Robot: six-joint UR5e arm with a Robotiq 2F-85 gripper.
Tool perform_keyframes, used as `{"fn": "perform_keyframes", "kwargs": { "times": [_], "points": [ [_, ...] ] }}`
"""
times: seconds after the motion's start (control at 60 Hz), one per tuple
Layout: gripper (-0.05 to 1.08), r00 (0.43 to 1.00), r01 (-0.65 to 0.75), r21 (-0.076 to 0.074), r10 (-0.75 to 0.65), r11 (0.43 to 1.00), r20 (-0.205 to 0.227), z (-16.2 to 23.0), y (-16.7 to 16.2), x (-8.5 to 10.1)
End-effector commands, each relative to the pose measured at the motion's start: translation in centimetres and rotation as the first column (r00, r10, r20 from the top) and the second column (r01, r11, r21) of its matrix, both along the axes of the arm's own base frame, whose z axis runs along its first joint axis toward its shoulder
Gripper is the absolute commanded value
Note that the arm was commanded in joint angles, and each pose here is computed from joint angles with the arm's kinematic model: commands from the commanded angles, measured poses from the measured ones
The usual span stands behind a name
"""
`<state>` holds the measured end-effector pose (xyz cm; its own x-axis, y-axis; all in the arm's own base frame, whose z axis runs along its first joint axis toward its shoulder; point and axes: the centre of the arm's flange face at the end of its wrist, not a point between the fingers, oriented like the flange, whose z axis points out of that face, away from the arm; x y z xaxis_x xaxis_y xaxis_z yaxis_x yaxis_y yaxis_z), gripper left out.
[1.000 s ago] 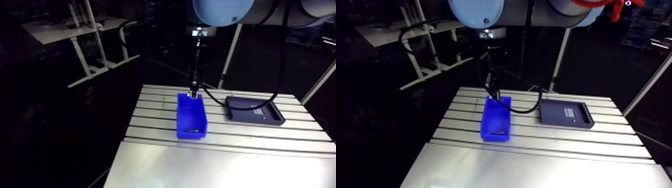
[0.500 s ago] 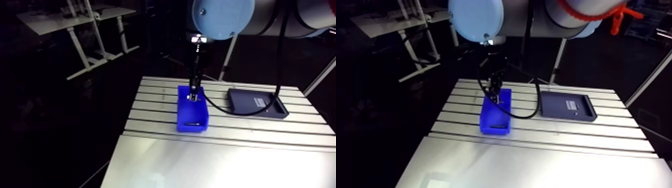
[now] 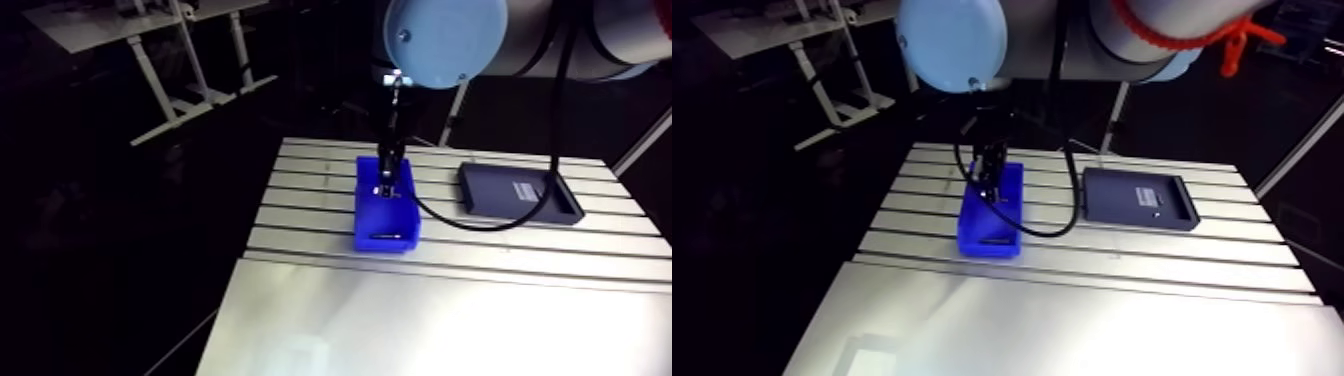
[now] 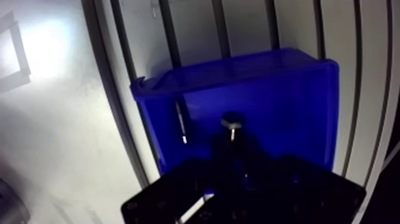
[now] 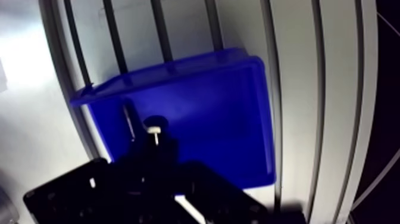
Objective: Pick up the M10 bolt from the tray and put it into the blue bin.
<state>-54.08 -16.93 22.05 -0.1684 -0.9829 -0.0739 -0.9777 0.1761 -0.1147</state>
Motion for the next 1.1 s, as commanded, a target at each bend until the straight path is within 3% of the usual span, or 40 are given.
{"fn": "perform_keyframes", "kwargs": {
  "times": [0.017,0.05,0.25,0.35,0.7,0.967,1.1],
  "points": [
    [0.98,1.0,0.015,0.004,-0.015,1.0,0.016,-1.3,-0.1,0.0],
    [0.98,1.0,0.015,0.004,-0.015,1.0,0.013,-1.3,-0.1,0.0],
    [0.98,1.0,0.014,0.038,-0.014,0.999,-0.004,-2.8,0.3,-0.1],
    [0.97,1.0,0.014,0.045,-0.014,0.999,-0.005,-3.3,0.3,-0.1],
    [0.97,1.0,0.015,0.046,-0.016,0.999,0.005,-3.8,0.4,0.2],
    [0.96,1.0,0.018,0.039,-0.018,0.999,0.021,-4.5,0.2,0.5],
    [0.96,0.999,0.032,0.046,-0.034,0.998,0.025,-4.9,0.3,0.4]
  ]
}}
